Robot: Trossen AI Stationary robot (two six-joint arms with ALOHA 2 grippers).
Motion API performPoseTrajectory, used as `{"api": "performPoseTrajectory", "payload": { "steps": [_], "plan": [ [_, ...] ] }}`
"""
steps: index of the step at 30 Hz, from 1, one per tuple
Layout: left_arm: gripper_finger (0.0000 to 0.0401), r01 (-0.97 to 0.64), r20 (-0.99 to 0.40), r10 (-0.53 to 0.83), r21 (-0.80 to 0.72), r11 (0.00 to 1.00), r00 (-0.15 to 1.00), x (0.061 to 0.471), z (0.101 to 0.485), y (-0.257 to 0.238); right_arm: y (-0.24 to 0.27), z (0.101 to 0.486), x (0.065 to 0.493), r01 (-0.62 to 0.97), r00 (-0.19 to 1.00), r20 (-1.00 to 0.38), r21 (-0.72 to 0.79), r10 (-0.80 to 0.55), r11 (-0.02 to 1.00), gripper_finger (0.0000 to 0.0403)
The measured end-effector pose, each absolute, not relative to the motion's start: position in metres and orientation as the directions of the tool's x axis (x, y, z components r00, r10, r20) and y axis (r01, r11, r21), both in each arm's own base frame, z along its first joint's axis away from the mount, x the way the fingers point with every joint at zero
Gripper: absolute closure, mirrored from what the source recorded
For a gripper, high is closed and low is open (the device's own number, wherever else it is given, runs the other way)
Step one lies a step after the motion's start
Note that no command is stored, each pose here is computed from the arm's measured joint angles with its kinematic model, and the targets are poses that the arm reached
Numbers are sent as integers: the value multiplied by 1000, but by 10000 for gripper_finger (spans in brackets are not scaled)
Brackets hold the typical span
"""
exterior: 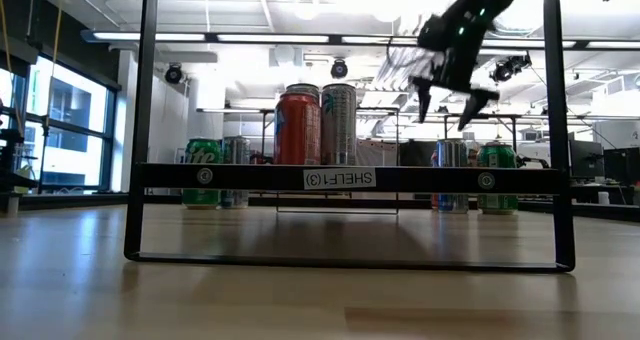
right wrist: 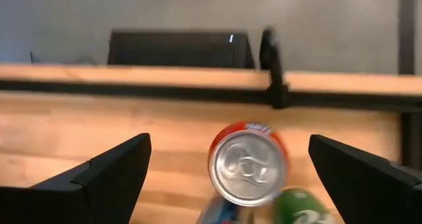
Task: Place canned beverage on shelf
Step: Put the left red soda can, aligned with the other red soda can on the shelf
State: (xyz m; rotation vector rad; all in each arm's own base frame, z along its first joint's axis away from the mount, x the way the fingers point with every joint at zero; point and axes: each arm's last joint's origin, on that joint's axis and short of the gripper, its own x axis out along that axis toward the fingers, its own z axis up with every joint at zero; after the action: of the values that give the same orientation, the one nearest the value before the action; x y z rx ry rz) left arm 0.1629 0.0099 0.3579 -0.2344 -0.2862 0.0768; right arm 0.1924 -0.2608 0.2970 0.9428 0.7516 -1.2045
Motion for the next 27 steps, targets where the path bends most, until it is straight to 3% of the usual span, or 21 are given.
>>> {"api": "performPoseTrajectory", "payload": {
  "steps": [7, 12, 27],
  "plan": [
    [400, -42, 271, 108, -240, 970, 957, 163, 358, 10, -279, 258, 205, 983, 172, -938, 146, -303, 107, 4],
    [400, -43, 267, 108, -239, 970, 958, 163, 358, 10, -278, 246, 201, 996, 44, -960, 22, -278, 81, 4],
    [400, -56, 249, 118, -241, 969, 961, 163, 356, 10, -277, 247, 204, 987, 101, -960, 63, -262, 149, 4]
  ]
}}
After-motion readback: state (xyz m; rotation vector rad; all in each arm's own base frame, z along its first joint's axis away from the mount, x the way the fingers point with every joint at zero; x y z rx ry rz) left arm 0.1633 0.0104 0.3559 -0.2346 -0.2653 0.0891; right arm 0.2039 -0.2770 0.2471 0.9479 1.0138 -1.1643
